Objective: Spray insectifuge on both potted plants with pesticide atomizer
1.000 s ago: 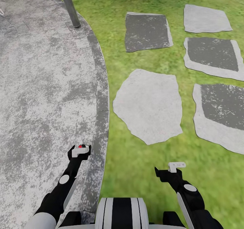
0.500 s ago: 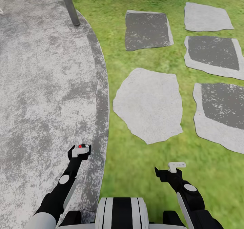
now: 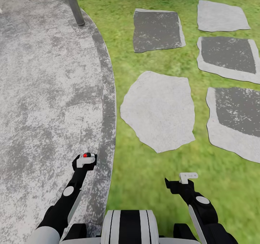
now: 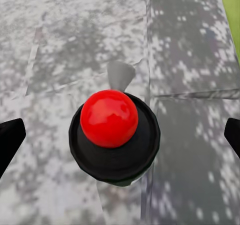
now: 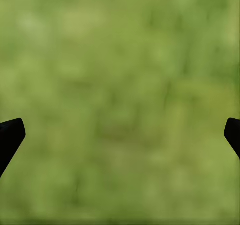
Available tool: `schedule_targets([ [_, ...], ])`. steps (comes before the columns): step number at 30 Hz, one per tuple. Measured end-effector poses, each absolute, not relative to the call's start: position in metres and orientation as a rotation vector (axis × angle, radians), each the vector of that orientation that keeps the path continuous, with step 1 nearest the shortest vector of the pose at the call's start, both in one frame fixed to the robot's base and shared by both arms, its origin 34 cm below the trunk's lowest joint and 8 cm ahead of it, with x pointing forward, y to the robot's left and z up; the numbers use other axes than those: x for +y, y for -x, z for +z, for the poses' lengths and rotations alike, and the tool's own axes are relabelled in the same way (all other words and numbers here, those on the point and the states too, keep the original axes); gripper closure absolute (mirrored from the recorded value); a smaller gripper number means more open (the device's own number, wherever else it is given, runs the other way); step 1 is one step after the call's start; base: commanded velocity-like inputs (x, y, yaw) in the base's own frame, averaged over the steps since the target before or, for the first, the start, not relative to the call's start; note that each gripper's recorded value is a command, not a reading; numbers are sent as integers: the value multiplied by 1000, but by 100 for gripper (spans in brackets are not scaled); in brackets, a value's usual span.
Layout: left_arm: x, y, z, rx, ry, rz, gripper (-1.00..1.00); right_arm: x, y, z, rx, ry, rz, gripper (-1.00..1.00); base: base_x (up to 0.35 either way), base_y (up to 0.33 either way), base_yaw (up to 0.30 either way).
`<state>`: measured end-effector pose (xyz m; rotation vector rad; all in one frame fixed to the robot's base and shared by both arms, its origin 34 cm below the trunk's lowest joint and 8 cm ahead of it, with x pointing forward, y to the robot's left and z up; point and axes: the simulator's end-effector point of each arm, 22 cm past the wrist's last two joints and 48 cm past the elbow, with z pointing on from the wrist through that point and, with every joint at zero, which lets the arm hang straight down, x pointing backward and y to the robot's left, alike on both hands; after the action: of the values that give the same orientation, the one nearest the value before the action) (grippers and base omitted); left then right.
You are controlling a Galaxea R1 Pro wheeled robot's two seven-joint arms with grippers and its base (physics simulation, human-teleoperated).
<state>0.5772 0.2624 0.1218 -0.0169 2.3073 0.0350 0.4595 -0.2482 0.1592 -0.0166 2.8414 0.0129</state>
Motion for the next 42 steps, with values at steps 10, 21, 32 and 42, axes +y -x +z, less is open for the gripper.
schedule_targets([
  [10, 262, -573, 117, 2318, 17, 35, -100, -248, -455, 155, 2853, 17, 13, -100, 0, 0, 0],
  [21, 262, -571, 114, 2322, 17, 35, -100, -248, -454, 153, 2857, 16, 13, -100, 0, 0, 0],
  [32, 263, -571, 114, 2323, 17, 36, -100, -248, -454, 153, 2858, 17, 13, -100, 0, 0, 0],
  [42, 262, -571, 114, 2323, 19, 34, 100, -248, -453, 153, 2858, 16, 14, -100, 0, 0, 0],
])
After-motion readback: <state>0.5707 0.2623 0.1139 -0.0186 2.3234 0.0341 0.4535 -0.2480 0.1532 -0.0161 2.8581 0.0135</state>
